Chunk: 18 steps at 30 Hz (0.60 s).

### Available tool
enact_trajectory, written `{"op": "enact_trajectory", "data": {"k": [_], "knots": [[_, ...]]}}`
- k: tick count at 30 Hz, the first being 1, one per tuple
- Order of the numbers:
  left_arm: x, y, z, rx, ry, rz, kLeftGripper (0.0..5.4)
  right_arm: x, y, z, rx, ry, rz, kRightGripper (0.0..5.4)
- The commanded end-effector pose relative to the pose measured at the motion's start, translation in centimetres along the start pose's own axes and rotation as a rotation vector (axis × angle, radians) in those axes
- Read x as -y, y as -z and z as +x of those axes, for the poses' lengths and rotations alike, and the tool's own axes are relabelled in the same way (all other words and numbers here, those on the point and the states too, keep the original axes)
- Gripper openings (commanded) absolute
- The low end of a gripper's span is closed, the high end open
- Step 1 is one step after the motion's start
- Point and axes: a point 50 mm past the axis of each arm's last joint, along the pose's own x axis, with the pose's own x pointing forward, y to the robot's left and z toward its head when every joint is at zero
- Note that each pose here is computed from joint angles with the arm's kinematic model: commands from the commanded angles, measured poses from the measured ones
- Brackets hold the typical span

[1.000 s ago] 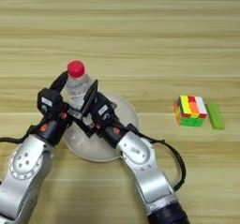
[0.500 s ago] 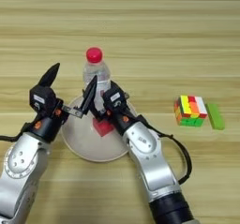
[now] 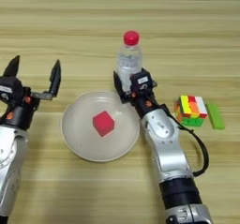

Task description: Move the objects on the table

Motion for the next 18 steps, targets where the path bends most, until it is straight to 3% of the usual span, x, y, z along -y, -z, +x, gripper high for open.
{"op": "enact_trajectory", "data": {"k": [1,5,7,14,18], "knots": [[-2.5,1.6,0.4,-0.049,-0.135,0.096,5.4,1.5,-0.6,0.7,0.046,0.068,-0.004,3.23],[-4.6,3.6,0.4,-0.111,-0.248,0.134,5.4,2.3,0.1,0.6,0.027,0.11,-0.01,3.23],[-5.0,4.2,0.3,-0.126,-0.267,0.133,5.4,2.7,0.3,0.5,0.025,0.127,-0.025,3.23],[-5.0,4.8,0.4,-0.121,-0.26,0.127,5.4,3.2,1.4,0.5,-0.003,0.153,-0.033,3.23],[-5.3,5.7,0.3,-0.163,-0.27,0.135,5.4,3.2,2.2,0.4,-0.022,0.163,-0.058,3.23]]}}
